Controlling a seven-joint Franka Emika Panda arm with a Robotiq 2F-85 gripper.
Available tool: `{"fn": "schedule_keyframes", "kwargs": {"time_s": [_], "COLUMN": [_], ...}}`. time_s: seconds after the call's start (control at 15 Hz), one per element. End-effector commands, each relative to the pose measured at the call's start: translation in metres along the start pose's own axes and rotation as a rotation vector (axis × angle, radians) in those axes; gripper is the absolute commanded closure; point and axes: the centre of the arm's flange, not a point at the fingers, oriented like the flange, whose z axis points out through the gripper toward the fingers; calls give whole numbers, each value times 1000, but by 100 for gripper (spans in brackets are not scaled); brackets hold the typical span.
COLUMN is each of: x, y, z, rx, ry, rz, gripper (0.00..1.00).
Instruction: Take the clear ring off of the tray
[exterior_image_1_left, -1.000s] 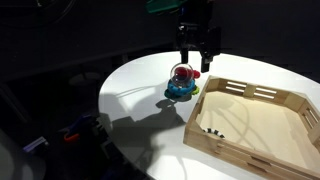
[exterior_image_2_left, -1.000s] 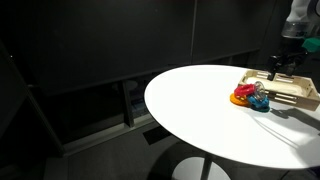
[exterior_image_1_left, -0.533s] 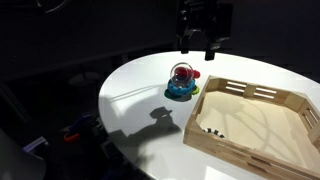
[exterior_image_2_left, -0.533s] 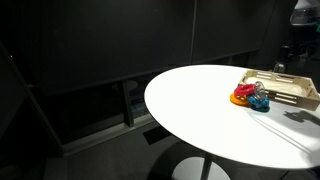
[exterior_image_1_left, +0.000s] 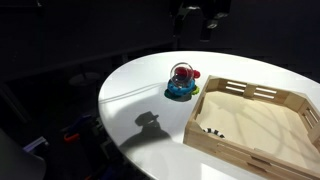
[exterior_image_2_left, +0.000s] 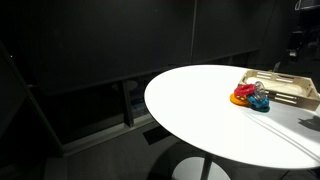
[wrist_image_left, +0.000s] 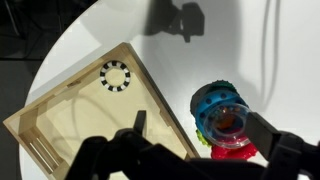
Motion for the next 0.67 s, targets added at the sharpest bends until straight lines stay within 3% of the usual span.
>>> {"fn": "schedule_keyframes", "kwargs": {"time_s": [0.0, 0.4, 0.6], "x": [-20, -34, -25], "y": [-2, -7, -9], "z": [-23, -41, -40], "rx": [56, 109, 87], "ry": [32, 97, 94], "rz": [-101, -186, -163], "gripper": [0, 0, 0]}}
